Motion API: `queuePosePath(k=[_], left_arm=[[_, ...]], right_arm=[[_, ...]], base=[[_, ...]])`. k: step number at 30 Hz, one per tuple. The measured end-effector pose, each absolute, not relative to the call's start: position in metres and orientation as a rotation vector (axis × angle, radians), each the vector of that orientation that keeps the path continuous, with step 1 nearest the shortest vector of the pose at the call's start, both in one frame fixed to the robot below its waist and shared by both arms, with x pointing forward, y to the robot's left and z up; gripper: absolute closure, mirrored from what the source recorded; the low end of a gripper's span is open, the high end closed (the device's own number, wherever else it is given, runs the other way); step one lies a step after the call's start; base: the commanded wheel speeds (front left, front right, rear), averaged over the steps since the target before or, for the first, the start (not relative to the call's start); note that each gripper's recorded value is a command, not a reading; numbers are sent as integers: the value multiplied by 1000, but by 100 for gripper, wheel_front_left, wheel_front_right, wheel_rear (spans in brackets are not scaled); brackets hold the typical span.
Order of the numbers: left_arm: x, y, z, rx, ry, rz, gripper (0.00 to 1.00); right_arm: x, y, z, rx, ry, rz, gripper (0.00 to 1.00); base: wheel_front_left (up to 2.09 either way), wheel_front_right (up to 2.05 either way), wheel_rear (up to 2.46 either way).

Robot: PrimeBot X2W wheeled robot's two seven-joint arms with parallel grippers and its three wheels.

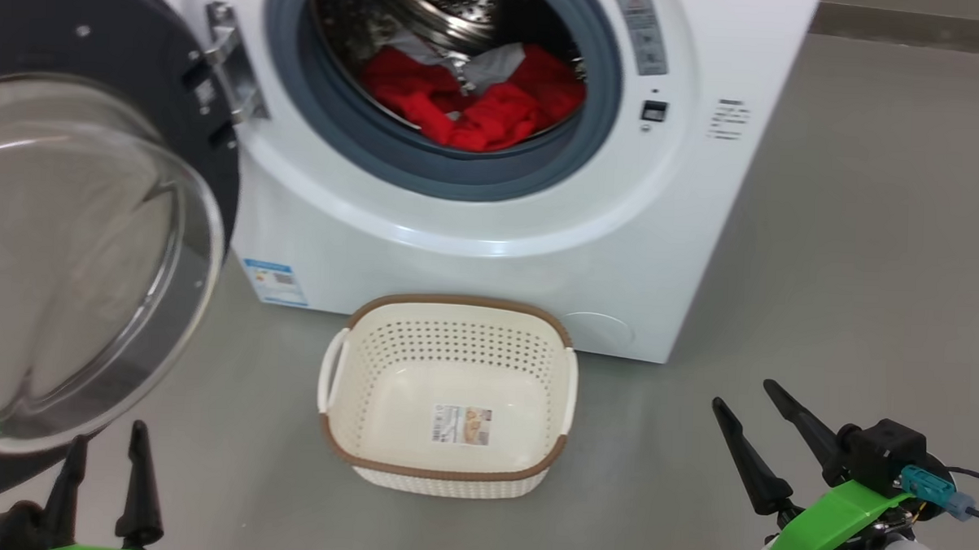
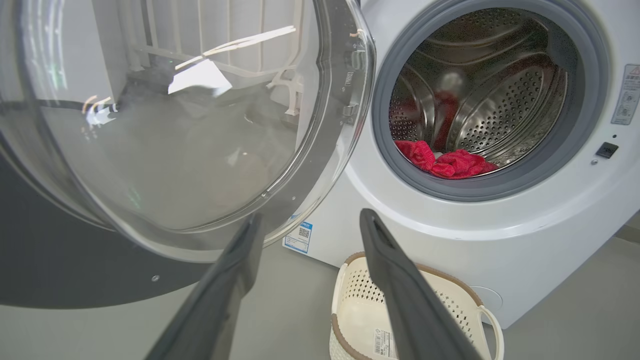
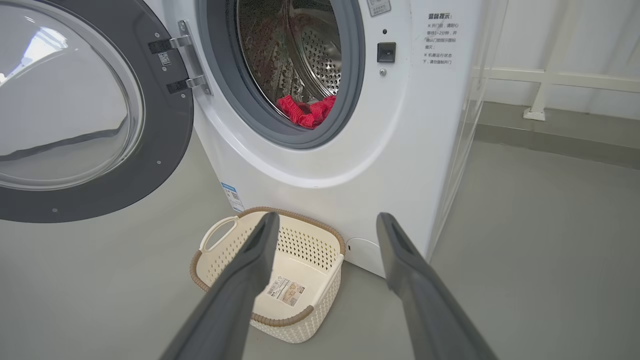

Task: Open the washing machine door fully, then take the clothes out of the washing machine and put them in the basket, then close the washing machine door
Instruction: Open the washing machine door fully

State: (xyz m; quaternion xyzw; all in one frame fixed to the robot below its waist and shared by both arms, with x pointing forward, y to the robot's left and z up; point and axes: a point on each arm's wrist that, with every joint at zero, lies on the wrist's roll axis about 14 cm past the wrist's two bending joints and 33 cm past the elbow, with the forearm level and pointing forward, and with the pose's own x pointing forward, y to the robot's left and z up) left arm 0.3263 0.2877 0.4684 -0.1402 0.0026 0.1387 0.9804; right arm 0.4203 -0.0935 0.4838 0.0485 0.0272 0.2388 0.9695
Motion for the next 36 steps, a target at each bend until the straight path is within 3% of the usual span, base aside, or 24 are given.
queuePosePath(k=[22,36], left_arm=[[378,173,468,-309,43,-83,0],[380,162,465,-305,57,-117,0]], right_arm=[[383,-211,492,100,19,148,0],[384,-216,492,102,15,127,0]], base=[[0,0,0],[0,0,0]])
